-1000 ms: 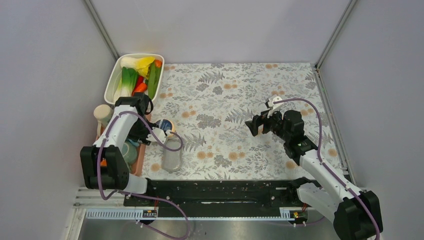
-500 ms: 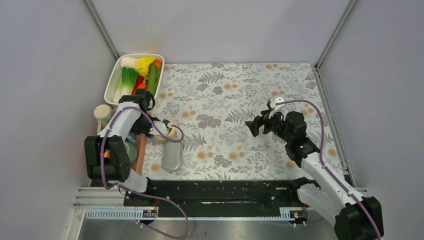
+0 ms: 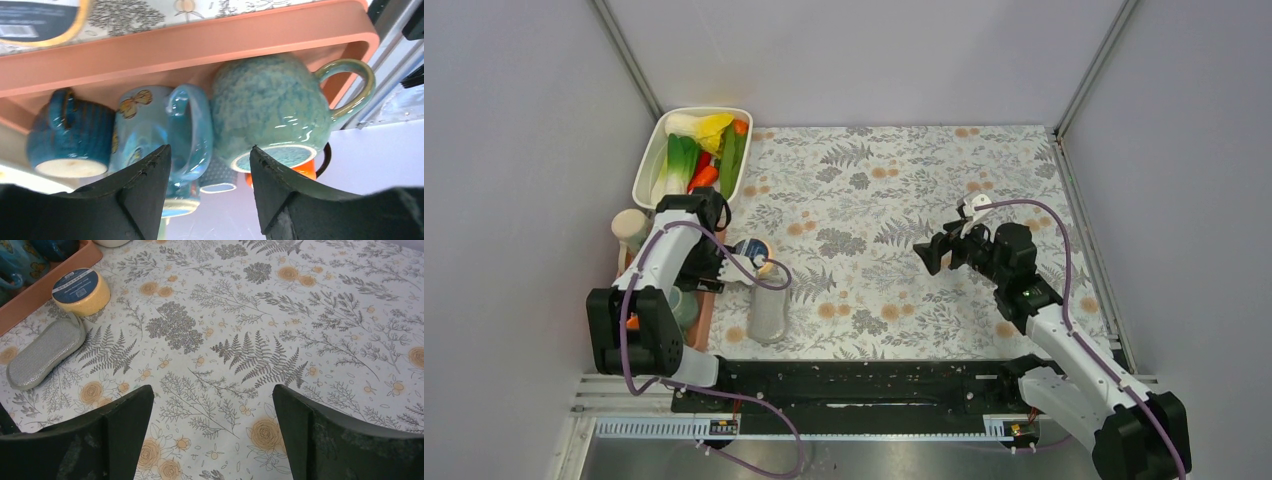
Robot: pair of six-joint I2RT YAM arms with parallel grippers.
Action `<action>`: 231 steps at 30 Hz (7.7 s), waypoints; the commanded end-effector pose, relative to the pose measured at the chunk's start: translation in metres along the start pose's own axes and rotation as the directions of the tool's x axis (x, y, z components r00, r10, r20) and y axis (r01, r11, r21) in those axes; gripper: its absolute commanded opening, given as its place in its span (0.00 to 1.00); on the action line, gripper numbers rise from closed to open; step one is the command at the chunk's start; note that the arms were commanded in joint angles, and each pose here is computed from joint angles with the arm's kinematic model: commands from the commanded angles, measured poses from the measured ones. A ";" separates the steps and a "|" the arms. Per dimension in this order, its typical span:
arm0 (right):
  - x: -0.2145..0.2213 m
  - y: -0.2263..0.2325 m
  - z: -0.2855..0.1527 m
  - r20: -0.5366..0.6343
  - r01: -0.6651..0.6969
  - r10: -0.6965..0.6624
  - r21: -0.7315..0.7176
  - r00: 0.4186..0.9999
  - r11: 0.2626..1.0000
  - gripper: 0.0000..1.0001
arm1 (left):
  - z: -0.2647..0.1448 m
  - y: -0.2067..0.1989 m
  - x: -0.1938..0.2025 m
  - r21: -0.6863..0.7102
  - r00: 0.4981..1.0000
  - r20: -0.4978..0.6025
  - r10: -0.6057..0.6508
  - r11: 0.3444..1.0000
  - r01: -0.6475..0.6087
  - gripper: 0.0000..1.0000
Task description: Turn the mug right side up
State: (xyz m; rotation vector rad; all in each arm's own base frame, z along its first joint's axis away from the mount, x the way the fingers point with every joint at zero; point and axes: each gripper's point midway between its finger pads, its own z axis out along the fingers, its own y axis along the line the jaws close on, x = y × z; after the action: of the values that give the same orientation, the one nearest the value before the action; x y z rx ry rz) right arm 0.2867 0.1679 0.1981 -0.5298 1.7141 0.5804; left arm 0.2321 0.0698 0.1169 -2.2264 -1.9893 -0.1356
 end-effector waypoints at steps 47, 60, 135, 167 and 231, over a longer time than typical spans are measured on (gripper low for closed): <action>-0.015 0.031 -0.002 0.058 -0.013 0.023 -0.163 0.998 0.986 0.99 | 0.030 0.037 0.021 -0.044 0.968 -0.243 -0.059 0.998 0.050 0.45; -0.015 0.032 -0.001 0.051 -0.023 0.032 -0.169 0.998 0.985 0.99 | 0.004 0.041 0.022 -0.078 0.965 -0.212 -0.156 0.987 0.143 0.00; -0.052 0.173 0.106 -0.203 -0.333 0.265 -0.504 0.943 0.797 0.99 | -0.156 0.094 -0.140 0.031 0.389 0.795 -0.466 0.671 0.740 0.00; -0.086 0.189 0.036 -0.067 -0.210 0.240 -0.740 0.968 0.639 0.36 | -0.280 0.042 -0.285 0.220 0.212 0.928 -0.306 0.910 0.353 0.00; 0.076 -0.273 -0.141 -0.144 -0.251 0.810 0.907 0.569 0.338 0.63 | -0.140 0.055 -0.112 -0.149 0.728 0.564 -0.389 0.819 0.553 0.86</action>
State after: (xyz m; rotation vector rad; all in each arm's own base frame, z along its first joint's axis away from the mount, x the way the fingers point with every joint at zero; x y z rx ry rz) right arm 0.3300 -0.1379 0.0864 0.8370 2.6227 -0.0373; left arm 0.2786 -0.1102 0.2271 -1.9135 -3.1594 0.3528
